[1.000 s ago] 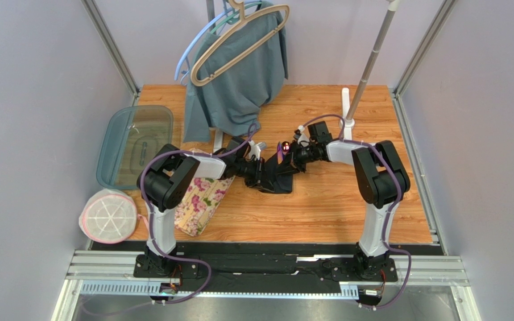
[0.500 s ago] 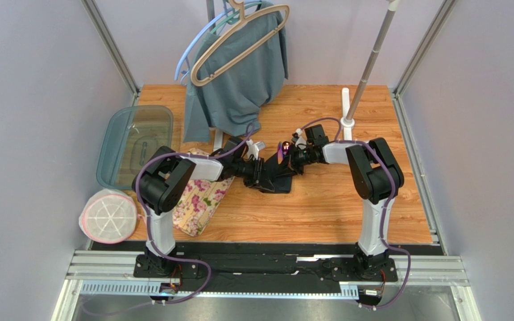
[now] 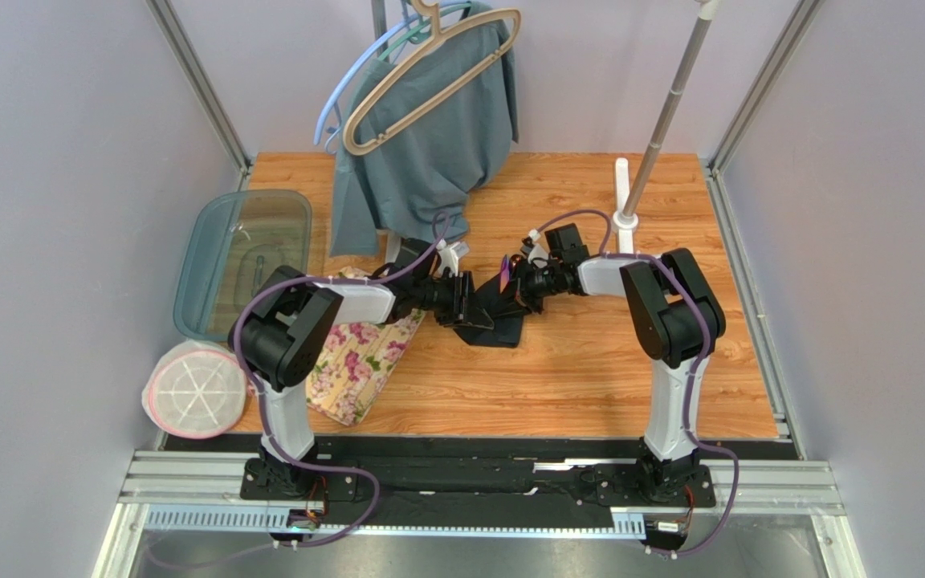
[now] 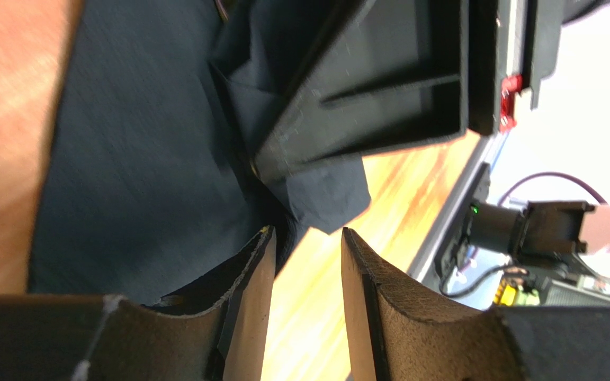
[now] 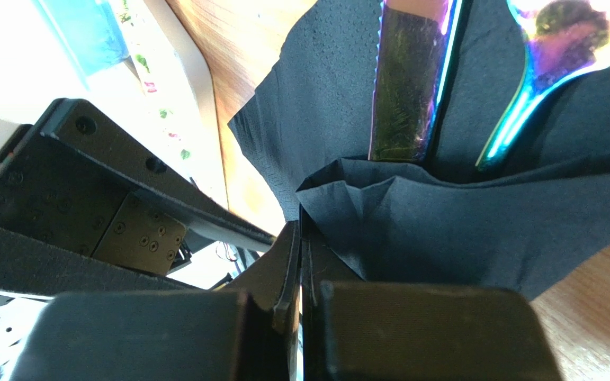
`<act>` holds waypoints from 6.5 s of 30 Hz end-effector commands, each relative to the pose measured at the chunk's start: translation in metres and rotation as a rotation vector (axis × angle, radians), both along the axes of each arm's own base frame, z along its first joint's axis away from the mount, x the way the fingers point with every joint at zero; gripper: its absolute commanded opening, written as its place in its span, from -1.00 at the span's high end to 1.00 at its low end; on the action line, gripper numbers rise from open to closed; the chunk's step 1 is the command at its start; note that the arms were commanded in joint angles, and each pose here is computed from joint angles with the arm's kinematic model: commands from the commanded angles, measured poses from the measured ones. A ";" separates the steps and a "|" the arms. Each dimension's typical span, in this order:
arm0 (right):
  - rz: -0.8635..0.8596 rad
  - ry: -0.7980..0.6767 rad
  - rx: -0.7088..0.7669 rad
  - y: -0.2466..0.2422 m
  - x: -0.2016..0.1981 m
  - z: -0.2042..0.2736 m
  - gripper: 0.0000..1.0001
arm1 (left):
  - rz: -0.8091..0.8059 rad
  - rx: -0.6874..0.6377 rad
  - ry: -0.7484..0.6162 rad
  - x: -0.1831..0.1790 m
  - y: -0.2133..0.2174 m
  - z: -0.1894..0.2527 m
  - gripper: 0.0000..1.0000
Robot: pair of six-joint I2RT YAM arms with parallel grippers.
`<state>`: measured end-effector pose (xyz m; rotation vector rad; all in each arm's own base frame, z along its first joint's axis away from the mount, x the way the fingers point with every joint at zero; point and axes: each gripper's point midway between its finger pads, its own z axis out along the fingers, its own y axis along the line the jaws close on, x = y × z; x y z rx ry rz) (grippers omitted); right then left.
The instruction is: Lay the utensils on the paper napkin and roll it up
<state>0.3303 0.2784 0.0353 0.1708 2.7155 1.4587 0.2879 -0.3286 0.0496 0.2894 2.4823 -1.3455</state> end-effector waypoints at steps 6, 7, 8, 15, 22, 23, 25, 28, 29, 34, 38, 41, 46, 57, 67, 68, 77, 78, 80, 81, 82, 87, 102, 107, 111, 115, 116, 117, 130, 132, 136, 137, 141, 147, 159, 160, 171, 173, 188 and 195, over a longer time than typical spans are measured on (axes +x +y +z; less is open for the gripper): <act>0.018 -0.045 0.042 0.008 0.007 0.012 1.00 | 0.039 -0.020 -0.102 0.029 -0.014 0.009 0.10; 0.019 -0.043 0.042 0.008 0.006 0.011 1.00 | 0.041 -0.015 -0.099 0.030 -0.014 0.006 0.11; 0.021 -0.041 0.043 0.009 0.006 0.011 1.00 | 0.042 -0.014 -0.101 0.030 -0.016 0.006 0.13; 0.016 -0.037 0.055 0.010 0.006 0.015 1.00 | 0.050 0.005 -0.091 0.030 -0.018 -0.002 0.21; 0.021 -0.040 0.066 0.010 0.004 0.020 1.00 | 0.073 0.047 -0.076 0.029 -0.012 -0.012 0.66; 0.023 -0.047 0.069 0.010 0.005 0.022 0.99 | 0.075 0.050 -0.073 0.029 -0.012 -0.013 0.70; 0.031 -0.058 0.073 0.011 0.005 0.027 0.91 | 0.079 0.055 -0.065 0.027 -0.010 -0.015 0.86; 0.043 -0.107 0.065 0.008 0.009 0.042 0.70 | 0.089 0.072 -0.055 0.026 -0.007 -0.019 1.00; 0.049 -0.144 0.069 0.008 0.011 0.054 0.64 | 0.090 0.073 -0.056 0.026 -0.007 -0.019 1.00; 0.056 -0.235 0.015 -0.007 0.013 0.082 0.58 | 0.114 0.094 -0.051 0.027 -0.003 -0.020 1.00; 0.061 -0.321 -0.082 -0.023 0.015 0.084 0.60 | 0.130 0.115 -0.042 0.027 0.000 -0.023 1.00; 0.052 -0.320 -0.152 -0.031 0.016 0.073 0.72 | 0.143 0.126 -0.026 0.027 0.002 -0.026 1.00; 0.057 -0.304 -0.202 -0.030 0.018 0.051 0.80 | 0.152 0.135 -0.021 0.028 0.003 -0.027 1.00; 0.082 -0.339 -0.272 -0.010 0.033 0.019 0.85 | 0.151 0.142 -0.020 0.027 0.003 -0.030 1.00; 0.107 -0.278 -0.336 -0.012 0.024 -0.021 0.88 | 0.148 0.150 -0.020 0.028 0.004 -0.026 0.84; 0.116 -0.269 -0.343 -0.013 0.021 -0.026 0.88 | 0.144 0.151 -0.030 0.029 0.004 -0.024 0.74; 0.245 -0.233 -0.377 -0.025 -0.010 -0.053 0.97 | 0.078 0.145 -0.136 0.023 0.025 0.043 0.19; 0.269 -0.222 -0.352 -0.023 -0.018 -0.050 0.98 | 0.072 0.126 -0.168 0.021 0.028 0.059 0.18; 0.315 -0.227 -0.331 -0.023 -0.026 -0.050 0.99 | 0.052 0.115 -0.203 0.016 0.030 0.070 0.17; 0.340 -0.203 -0.309 -0.023 -0.036 -0.049 1.00 | 0.029 0.087 -0.204 0.007 0.029 0.076 0.18; 0.356 -0.197 -0.303 -0.024 -0.041 -0.050 1.00 | 0.025 0.071 -0.206 0.005 0.028 0.078 0.19; 0.401 -0.181 -0.259 -0.025 -0.057 -0.048 1.00 | -0.002 -0.013 -0.115 -0.012 0.011 0.064 0.37; 0.378 -0.194 -0.197 -0.014 -0.051 -0.026 0.99 | 0.082 0.086 -0.001 0.008 -0.002 -0.008 0.69; 0.371 -0.235 -0.183 -0.009 -0.043 -0.009 0.98 | 0.068 0.188 0.034 0.009 0.017 -0.038 0.82; 0.367 -0.274 -0.151 -0.004 -0.033 0.017 0.87 | 0.076 0.222 0.041 0.006 0.023 -0.045 0.91; 0.331 -0.354 -0.127 -0.008 -0.021 0.059 0.78 | 0.084 0.235 0.037 0.007 0.026 -0.045 0.99; 0.334 -0.377 -0.135 -0.012 -0.021 0.061 0.77 | 0.085 0.235 0.038 0.007 0.026 -0.046 1.00; 0.334 -0.388 -0.142 -0.015 -0.020 0.061 0.77 | 0.087 0.233 0.042 0.007 0.025 -0.046 1.00; 0.294 -0.362 -0.217 -0.012 -0.012 0.029 0.88 | 0.087 0.240 0.037 0.007 0.026 -0.047 1.00; 0.294 -0.360 -0.229 -0.011 -0.010 0.023 0.88 | 0.086 0.237 0.039 0.008 0.025 -0.047 1.00; 0.310 -0.352 -0.251 -0.005 -0.010 0.011 0.89 | 0.087 0.233 0.038 0.008 0.025 -0.045 1.00; 0.310 -0.348 -0.259 -0.005 -0.010 0.008 0.90 | 0.085 0.230 0.033 0.009 0.024 -0.044 1.00; 0.331 -0.343 -0.298 -0.003 -0.011 -0.008 0.91 | 0.081 0.213 0.017 0.009 0.023 -0.039 1.00; 0.356 -0.308 -0.371 -0.013 -0.018 -0.036 0.95 | 0.068 0.158 -0.039 0.009 0.019 -0.014 0.85; 0.408 -0.275 -0.354 -0.016 -0.032 -0.048 0.96 | -0.060 0.013 -0.075 -0.024 -0.011 0.032 0.60; 0.408 -0.275 -0.346 -0.014 -0.033 -0.046 0.96 | -0.052 0.007 -0.072 -0.022 -0.013 0.030 0.61; 0.404 -0.272 -0.317 -0.010 -0.031 -0.035 0.95 | -0.001 0.147 0.020 -0.012 -0.007 -0.041 0.79; 0.398 -0.303 -0.287 -0.004 -0.027 -0.019 0.90 | 0.021 0.197 0.050 -0.013 0.002 -0.054 0.82; 0.312 -0.378 -0.362 -0.007 -0.008 0.025 0.84 | 0.050 0.232 0.064 -0.011 0.011 -0.058 0.93; 0.359 -0.361 -0.451 -0.010 -0.014 -0.005 0.88 | 0.053 0.230 0.062 -0.011 0.011 -0.057 0.93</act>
